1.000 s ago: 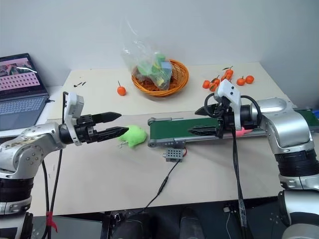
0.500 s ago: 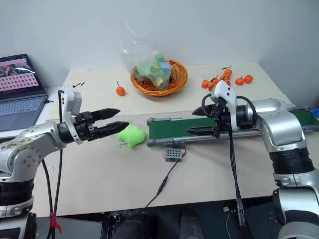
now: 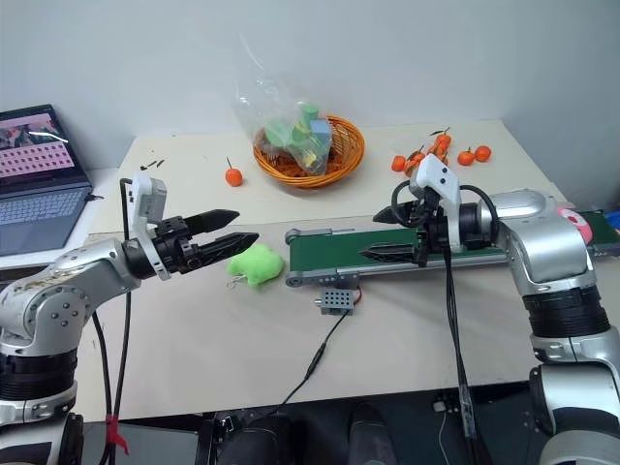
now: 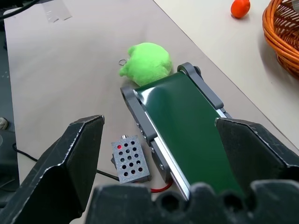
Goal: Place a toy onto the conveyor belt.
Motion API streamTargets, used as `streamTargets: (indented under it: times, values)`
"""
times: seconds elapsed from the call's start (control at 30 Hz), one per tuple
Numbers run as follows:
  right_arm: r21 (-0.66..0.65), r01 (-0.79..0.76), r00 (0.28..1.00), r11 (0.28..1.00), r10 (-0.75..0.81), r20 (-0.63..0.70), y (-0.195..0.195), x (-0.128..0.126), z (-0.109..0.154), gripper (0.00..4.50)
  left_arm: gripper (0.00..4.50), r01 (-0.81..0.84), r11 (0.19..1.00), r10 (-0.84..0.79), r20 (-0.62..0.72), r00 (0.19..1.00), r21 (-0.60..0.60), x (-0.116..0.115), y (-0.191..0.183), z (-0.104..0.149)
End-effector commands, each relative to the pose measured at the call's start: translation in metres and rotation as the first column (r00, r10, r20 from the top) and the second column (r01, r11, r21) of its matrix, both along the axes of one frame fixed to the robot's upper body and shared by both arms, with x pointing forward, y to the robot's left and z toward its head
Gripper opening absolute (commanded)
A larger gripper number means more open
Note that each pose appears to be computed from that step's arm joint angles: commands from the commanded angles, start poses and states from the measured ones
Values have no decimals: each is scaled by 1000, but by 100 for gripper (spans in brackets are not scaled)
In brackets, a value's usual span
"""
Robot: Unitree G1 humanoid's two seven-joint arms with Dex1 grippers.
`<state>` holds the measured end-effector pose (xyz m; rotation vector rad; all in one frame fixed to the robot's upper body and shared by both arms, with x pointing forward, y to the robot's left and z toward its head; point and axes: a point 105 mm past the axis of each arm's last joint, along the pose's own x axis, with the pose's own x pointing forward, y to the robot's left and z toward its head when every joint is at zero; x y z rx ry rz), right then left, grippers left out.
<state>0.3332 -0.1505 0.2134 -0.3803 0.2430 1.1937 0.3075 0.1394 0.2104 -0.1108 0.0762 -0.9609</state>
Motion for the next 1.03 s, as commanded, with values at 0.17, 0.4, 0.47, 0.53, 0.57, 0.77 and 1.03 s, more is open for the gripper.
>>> streamTargets:
  times: [0.17,0.4,0.47,0.53,0.57,0.77,1.03]
  values:
    - [11,-18,998,1000,17,66,3,-1,16,450,439,20,1000,-22,61,998,19,-3,-5,12]
    - [14,-17,998,1000,17,63,4,-1,16,450,439,21,999,-22,61,998,27,-2,-7,11]
    - [13,-17,998,1000,16,62,3,-2,15,450,439,22,999,-23,61,998,29,-2,-7,11]
    - [14,-17,998,1000,16,62,3,-2,15,450,439,23,999,-24,58,998,31,-2,-7,11]
    - [15,-16,998,1000,15,61,3,-2,15,450,439,22,999,-24,57,998,32,-2,-6,11]
    - [17,-15,998,1000,14,59,3,-2,14,450,439,21,999,-23,55,998,32,-2,-6,11]
    - [20,-15,998,1000,13,58,3,-3,13,450,439,9,999,-12,63,998,45,0,-4,12]
